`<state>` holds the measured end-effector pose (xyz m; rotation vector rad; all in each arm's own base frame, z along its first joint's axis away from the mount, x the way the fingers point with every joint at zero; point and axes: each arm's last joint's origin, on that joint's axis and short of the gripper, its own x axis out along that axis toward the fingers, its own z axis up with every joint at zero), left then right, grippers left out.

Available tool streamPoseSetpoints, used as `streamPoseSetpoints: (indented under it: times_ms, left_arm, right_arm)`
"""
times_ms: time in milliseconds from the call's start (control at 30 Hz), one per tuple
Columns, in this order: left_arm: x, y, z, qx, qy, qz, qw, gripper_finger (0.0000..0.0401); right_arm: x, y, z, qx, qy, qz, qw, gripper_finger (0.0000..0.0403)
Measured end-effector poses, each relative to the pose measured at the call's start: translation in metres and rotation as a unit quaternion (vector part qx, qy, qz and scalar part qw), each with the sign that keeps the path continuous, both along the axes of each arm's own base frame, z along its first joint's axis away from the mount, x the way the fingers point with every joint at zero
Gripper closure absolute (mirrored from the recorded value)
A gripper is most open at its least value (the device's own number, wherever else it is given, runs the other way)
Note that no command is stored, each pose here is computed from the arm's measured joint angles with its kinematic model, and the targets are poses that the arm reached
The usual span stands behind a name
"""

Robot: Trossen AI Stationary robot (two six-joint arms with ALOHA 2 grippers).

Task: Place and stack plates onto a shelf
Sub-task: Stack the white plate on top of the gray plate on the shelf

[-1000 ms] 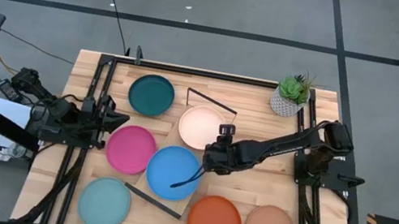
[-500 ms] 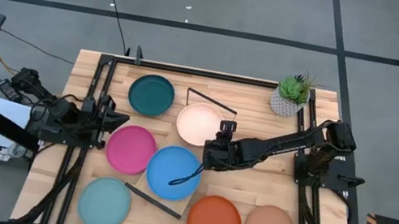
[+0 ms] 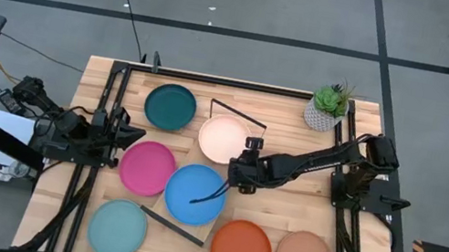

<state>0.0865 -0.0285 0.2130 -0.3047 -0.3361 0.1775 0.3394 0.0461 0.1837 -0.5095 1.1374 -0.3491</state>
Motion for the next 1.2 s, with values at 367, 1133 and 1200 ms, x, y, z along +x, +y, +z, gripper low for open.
streamPoseSetpoints:
  times_ms: [367, 1133, 1200]
  left_arm:
    - [0.0, 0.0, 0.0, 0.001, 0.001, 0.0, 1.0, 0.0378]
    - [0.0, 0.0, 0.0, 0.0, 0.001, 0.0, 1.0, 0.0378]
    - [0.0, 0.0, 0.0, 0.001, 0.001, 0.0, 1.0, 0.0378]
  right_arm:
    - [0.011, 0.015, 0.044, -0.032, -0.043, 0.016, 0.998, 0.0271]
    - [0.005, -0.002, 0.016, 0.051, -0.024, 0.0, 0.998, 0.0271]
    - [0.004, 0.006, 0.031, 0.033, -0.023, -0.008, 0.999, 0.0271]
